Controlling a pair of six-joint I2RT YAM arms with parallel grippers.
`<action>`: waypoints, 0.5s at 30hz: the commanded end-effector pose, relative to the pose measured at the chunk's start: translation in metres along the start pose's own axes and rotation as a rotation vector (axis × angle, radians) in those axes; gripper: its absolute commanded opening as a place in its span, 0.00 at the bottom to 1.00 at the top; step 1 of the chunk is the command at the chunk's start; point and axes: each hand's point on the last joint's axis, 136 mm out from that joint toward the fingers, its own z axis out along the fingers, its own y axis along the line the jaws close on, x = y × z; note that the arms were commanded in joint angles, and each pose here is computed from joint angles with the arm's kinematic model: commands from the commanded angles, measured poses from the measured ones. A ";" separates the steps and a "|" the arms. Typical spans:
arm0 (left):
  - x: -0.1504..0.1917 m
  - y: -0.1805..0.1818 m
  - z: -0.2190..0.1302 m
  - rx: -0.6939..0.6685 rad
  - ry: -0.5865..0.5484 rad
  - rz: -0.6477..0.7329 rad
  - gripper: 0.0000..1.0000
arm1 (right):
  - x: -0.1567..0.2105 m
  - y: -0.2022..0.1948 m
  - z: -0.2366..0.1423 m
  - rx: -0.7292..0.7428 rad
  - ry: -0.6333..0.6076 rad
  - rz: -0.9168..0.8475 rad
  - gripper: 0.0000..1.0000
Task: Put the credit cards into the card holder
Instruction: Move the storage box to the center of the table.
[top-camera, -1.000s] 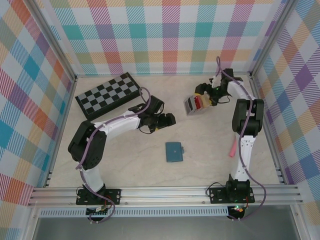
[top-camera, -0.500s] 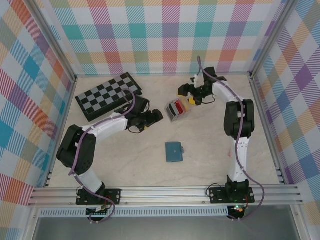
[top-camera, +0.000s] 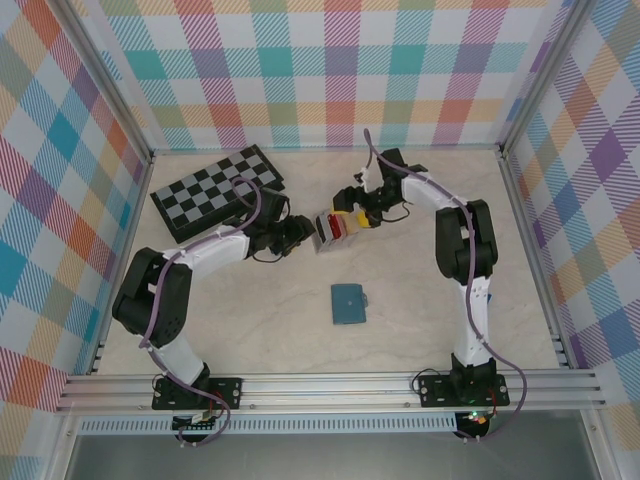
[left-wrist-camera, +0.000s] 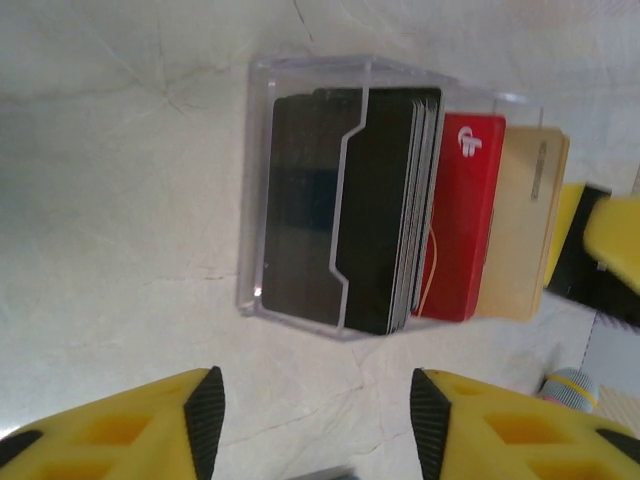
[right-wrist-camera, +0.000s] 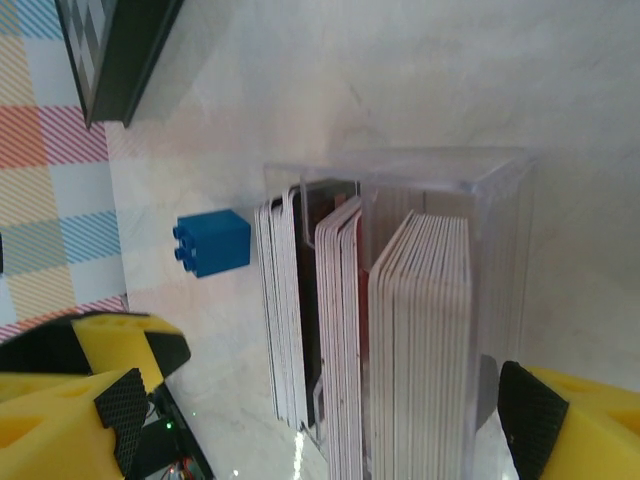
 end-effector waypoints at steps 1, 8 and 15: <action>-0.008 0.001 0.011 -0.007 0.006 -0.022 0.45 | 0.002 0.025 -0.011 -0.015 -0.027 -0.049 0.93; -0.009 -0.003 0.040 0.005 0.061 -0.036 0.34 | -0.007 0.023 -0.011 0.006 -0.054 -0.034 0.93; 0.000 -0.003 0.049 0.054 0.101 -0.053 0.32 | -0.010 0.017 -0.004 0.001 -0.033 -0.021 0.93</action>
